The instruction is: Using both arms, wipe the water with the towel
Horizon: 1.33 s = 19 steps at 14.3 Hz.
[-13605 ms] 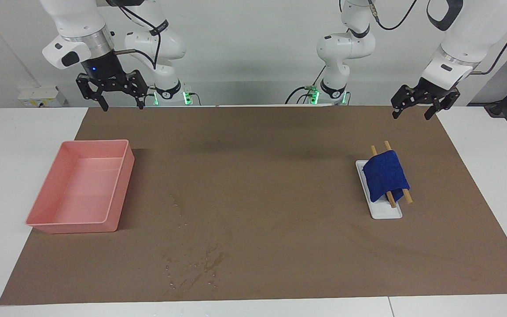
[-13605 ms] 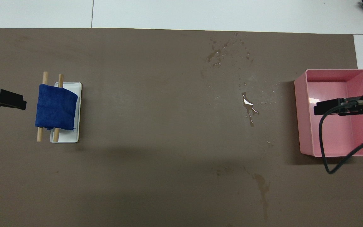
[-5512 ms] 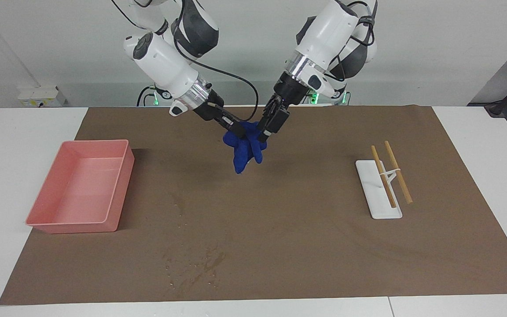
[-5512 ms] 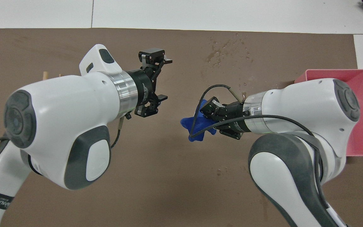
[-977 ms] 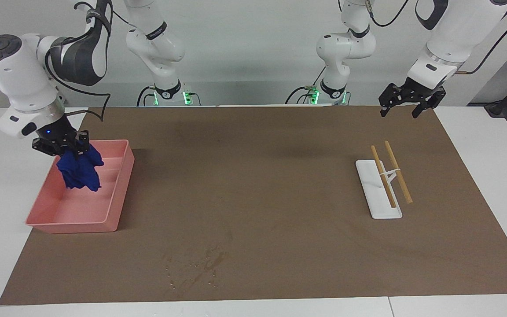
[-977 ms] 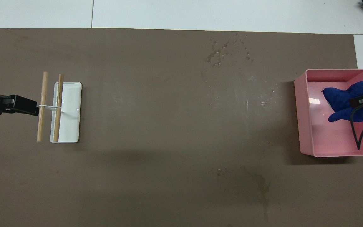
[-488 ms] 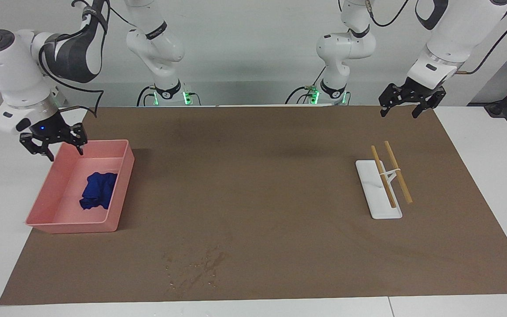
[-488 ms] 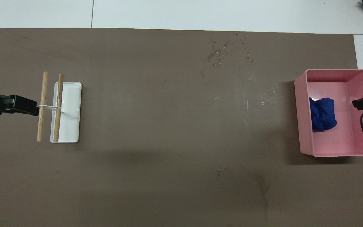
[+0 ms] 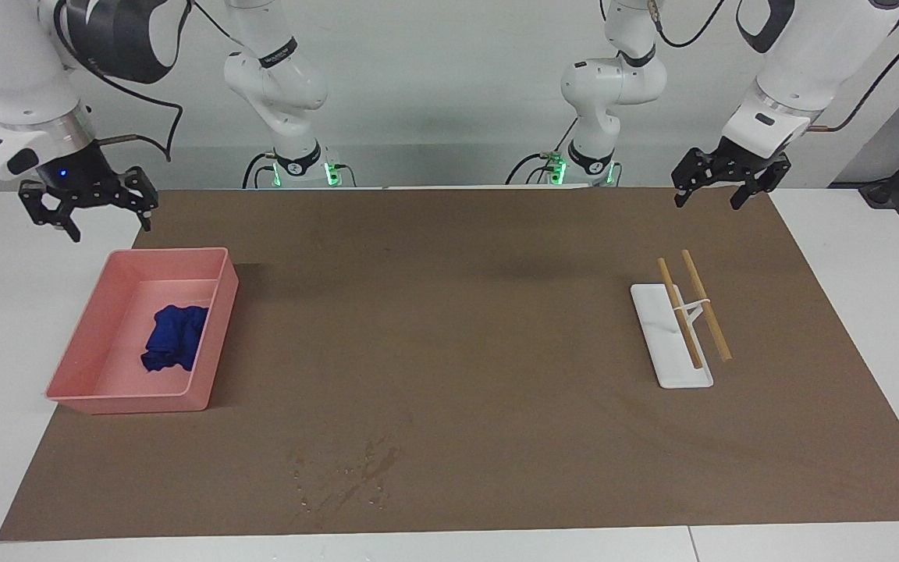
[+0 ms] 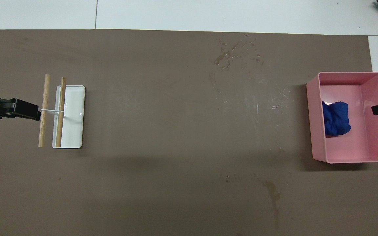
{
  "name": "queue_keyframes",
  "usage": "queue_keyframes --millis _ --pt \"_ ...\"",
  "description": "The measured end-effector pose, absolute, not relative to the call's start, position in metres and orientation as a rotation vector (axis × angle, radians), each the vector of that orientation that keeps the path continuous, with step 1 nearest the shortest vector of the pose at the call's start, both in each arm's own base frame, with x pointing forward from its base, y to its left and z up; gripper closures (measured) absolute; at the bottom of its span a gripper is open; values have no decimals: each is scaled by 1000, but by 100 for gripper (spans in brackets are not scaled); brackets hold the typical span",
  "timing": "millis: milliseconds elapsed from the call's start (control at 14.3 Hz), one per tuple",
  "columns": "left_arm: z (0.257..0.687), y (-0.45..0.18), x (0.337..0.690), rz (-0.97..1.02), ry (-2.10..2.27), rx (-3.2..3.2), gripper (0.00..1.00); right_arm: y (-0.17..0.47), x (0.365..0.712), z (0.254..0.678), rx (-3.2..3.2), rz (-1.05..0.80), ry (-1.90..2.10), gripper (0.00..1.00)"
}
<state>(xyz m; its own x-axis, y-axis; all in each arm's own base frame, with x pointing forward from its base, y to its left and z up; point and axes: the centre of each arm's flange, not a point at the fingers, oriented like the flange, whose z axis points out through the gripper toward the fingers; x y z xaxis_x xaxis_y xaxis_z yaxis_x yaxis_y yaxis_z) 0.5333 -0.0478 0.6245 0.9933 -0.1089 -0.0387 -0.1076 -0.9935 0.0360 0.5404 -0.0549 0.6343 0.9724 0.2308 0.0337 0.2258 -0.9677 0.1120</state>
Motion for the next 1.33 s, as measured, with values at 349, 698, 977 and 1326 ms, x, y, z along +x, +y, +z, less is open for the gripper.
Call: queue_keyframes --millis 349,698,977,1326 --pt "625 -48 533 -63 -169 3103 0 -25 531 643 3014 71 288 0" --pt "625 -48 533 -63 -169 3103 0 -6 532 642 3014 71 302 0" --pt "625 -48 533 -63 -169 3103 0 -2 530 641 3030 56 303 0" --pt "625 -48 533 -63 -169 3103 0 12 527 641 3085 37 275 0"
